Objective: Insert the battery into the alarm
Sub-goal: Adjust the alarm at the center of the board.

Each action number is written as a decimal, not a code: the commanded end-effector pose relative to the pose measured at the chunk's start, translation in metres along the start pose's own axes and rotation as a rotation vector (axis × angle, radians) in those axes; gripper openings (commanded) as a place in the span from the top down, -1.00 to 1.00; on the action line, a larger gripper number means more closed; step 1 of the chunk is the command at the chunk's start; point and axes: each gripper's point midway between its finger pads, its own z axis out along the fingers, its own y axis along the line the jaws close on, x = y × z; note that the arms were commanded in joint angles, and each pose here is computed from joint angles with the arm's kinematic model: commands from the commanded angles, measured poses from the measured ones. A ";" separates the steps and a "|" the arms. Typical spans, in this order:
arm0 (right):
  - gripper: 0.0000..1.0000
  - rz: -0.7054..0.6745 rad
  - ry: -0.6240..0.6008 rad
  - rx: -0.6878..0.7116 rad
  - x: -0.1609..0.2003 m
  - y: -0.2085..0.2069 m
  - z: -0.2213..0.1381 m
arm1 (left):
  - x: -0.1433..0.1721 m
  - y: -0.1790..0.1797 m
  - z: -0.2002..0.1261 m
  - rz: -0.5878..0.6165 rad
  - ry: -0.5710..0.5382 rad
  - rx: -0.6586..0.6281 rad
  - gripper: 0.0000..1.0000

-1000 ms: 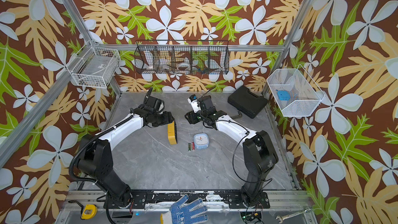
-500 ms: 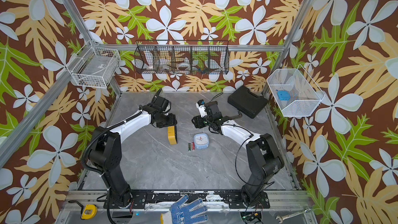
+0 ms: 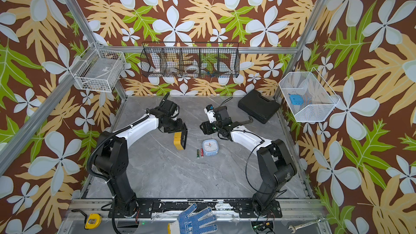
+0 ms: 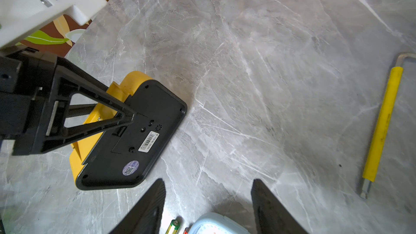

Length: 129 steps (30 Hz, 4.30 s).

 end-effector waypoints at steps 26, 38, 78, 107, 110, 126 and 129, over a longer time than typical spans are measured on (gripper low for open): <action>-0.25 -0.010 0.034 -0.023 0.009 0.011 0.015 | -0.040 -0.015 -0.054 -0.500 -0.466 0.891 0.33; -0.25 -0.025 0.083 -0.015 0.027 0.011 0.030 | -0.013 0.017 -0.019 -0.641 -0.444 0.800 0.29; -0.42 -0.597 0.143 0.027 0.075 0.057 0.053 | 0.047 0.093 0.004 -0.747 -0.349 0.228 -0.54; -0.72 -1.158 -0.209 -0.036 0.087 0.173 0.067 | -0.094 -0.003 0.043 0.025 -0.127 0.324 -0.50; -0.72 -1.157 -0.198 -0.007 0.085 0.169 0.073 | -0.086 0.001 0.056 0.033 -0.099 0.313 -0.50; -0.72 -1.040 -0.074 0.168 0.076 0.112 0.067 | -0.041 0.013 0.065 0.068 -0.040 0.310 -0.50; -0.72 -1.010 -0.056 0.191 0.074 0.100 0.066 | -0.038 0.015 0.061 0.061 -0.043 0.309 -0.50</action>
